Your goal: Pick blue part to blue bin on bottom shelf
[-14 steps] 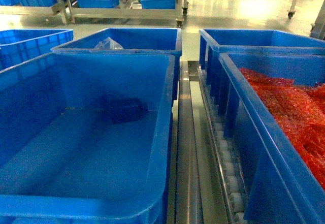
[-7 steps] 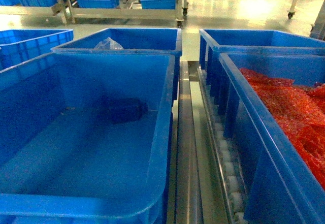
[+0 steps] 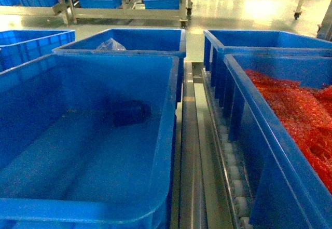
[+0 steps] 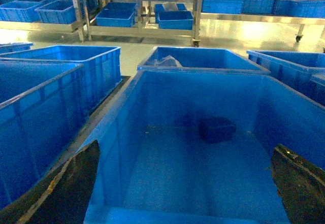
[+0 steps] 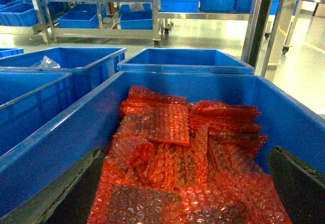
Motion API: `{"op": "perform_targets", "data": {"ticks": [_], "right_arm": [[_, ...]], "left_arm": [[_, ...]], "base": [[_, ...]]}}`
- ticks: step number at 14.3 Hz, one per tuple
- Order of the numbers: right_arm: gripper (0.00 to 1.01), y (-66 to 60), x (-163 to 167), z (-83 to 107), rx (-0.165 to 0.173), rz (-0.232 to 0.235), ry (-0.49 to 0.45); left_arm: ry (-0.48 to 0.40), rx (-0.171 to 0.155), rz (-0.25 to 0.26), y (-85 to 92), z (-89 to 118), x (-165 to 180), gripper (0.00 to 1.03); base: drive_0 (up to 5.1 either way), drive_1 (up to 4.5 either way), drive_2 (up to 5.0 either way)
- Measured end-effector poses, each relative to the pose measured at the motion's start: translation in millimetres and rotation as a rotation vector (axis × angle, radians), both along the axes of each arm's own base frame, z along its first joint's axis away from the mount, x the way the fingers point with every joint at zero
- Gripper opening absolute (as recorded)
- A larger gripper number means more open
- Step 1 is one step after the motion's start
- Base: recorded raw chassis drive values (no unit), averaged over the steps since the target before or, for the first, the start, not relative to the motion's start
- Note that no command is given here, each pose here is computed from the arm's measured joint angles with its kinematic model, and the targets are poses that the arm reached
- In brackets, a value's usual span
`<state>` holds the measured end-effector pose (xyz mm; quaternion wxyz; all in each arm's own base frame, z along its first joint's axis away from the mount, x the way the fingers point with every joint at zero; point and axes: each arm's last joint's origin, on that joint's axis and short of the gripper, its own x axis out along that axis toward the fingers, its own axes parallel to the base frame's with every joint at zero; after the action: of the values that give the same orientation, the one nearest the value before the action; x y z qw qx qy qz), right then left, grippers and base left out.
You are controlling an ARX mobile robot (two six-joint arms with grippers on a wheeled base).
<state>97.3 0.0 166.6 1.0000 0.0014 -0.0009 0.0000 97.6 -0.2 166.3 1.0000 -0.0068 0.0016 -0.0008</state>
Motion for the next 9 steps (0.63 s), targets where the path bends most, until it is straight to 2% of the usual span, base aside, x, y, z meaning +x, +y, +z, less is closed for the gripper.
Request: {"op": "perform_targets", "data": {"ticks": [1, 9], "right_arm": [[0.98, 0.0, 0.0, 0.0, 0.0, 0.0, 0.0], [0.98, 0.0, 0.0, 0.0, 0.0, 0.0, 0.0]], "left_arm": [[0.0, 0.0, 0.0, 0.0, 0.0, 0.0, 0.97], [0.0, 0.0, 0.0, 0.0, 0.0, 0.0, 0.98]], "base": [[0.0, 0.0, 0.0], [0.0, 0.0, 0.0]]}}
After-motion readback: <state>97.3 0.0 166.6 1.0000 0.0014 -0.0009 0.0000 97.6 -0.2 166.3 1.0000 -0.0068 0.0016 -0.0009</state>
